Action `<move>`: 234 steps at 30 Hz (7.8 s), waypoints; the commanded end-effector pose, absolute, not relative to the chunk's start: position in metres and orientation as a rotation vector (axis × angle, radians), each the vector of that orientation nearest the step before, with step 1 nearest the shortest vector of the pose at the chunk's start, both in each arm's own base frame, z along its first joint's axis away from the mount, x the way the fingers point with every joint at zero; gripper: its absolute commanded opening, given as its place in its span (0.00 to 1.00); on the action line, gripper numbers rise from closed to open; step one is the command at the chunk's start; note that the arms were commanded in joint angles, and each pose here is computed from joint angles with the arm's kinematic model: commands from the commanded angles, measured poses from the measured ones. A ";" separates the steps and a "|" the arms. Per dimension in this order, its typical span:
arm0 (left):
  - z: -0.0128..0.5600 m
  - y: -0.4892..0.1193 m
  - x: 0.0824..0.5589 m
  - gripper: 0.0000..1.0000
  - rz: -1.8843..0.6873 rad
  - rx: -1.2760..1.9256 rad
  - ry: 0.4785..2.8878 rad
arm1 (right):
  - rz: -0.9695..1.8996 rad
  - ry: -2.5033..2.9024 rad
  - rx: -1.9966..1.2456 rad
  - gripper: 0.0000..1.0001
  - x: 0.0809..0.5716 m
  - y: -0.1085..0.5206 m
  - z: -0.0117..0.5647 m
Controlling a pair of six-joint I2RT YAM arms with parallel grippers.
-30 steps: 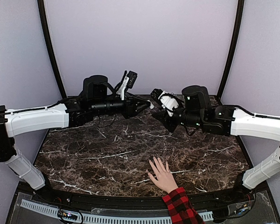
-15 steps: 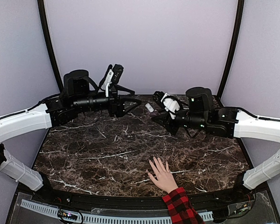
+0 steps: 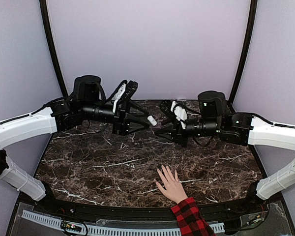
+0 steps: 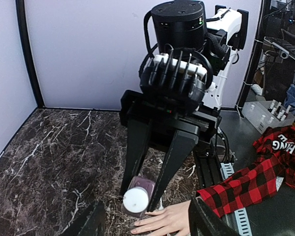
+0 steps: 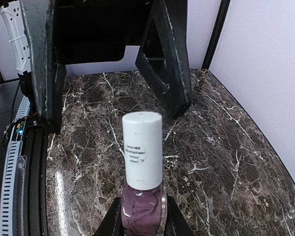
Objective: Paint the nails
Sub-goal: Unscrew the cap of the nail polish bottle, then pick up the nail polish bottle cap from the nail polish bottle, then remove the excess polish from the bottle rim.
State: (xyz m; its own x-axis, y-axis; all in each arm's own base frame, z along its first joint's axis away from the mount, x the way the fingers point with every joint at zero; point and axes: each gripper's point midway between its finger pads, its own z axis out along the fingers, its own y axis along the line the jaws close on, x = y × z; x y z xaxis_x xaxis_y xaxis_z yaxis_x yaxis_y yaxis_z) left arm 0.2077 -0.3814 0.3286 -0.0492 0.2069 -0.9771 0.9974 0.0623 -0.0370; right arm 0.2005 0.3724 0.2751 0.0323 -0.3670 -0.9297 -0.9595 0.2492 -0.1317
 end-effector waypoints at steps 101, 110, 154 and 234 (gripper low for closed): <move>0.328 -0.389 0.189 0.07 -1.112 1.428 1.372 | 0.839 1.488 -1.372 0.00 0.187 0.382 0.271; 0.333 -0.387 0.190 0.02 -1.102 1.416 1.382 | 0.814 1.515 -1.378 0.00 0.190 0.383 0.262; 0.339 -0.381 0.184 0.00 -1.092 1.431 1.354 | 0.784 1.541 -1.366 0.00 0.196 0.383 0.258; 0.346 -0.369 0.189 0.00 -1.175 1.394 1.301 | 0.853 1.508 -1.341 0.00 0.186 0.371 0.260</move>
